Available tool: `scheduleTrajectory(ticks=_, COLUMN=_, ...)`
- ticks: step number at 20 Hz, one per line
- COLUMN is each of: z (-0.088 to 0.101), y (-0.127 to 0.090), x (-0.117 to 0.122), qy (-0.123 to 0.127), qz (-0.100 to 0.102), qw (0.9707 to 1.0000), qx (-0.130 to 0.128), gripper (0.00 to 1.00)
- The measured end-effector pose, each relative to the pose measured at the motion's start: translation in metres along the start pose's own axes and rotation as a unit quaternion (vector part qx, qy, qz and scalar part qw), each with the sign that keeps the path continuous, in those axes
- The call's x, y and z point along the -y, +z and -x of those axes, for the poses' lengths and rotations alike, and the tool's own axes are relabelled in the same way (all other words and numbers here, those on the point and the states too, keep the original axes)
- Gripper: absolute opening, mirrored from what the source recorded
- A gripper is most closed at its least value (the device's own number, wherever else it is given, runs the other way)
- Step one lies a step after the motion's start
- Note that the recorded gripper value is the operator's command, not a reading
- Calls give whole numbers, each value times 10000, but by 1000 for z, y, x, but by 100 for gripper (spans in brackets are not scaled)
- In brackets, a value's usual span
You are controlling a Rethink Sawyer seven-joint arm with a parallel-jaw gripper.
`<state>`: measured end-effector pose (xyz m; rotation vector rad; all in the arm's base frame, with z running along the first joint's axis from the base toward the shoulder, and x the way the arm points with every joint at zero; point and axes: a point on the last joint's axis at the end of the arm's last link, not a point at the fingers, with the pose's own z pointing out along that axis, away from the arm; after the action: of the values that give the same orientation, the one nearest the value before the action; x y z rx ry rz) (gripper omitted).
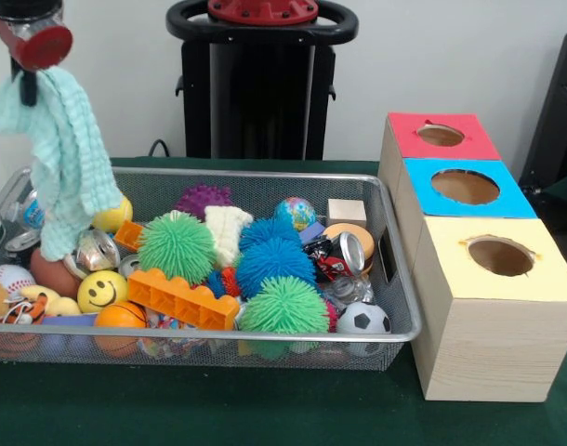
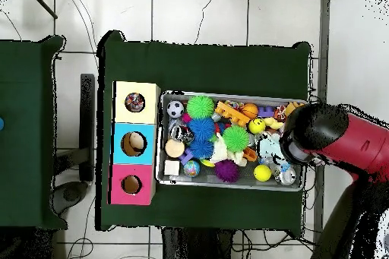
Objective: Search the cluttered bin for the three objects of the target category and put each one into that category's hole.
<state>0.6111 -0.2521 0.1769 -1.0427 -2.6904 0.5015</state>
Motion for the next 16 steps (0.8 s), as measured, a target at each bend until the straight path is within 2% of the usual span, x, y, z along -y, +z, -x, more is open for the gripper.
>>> scheduleTrajectory(ticks=4, z=-7, y=10, x=-12, qy=-90, qz=114, qw=9999, qx=42, gripper=0)
scheduleTrajectory(ticks=5, z=-10, y=15, x=-17, qy=-130, qz=175, qw=9997, qx=89, gripper=100)
scheduleTrajectory(ticks=16, z=-15, y=33, x=-30, qy=-213, qz=442, qw=9985, qx=239, gripper=100)
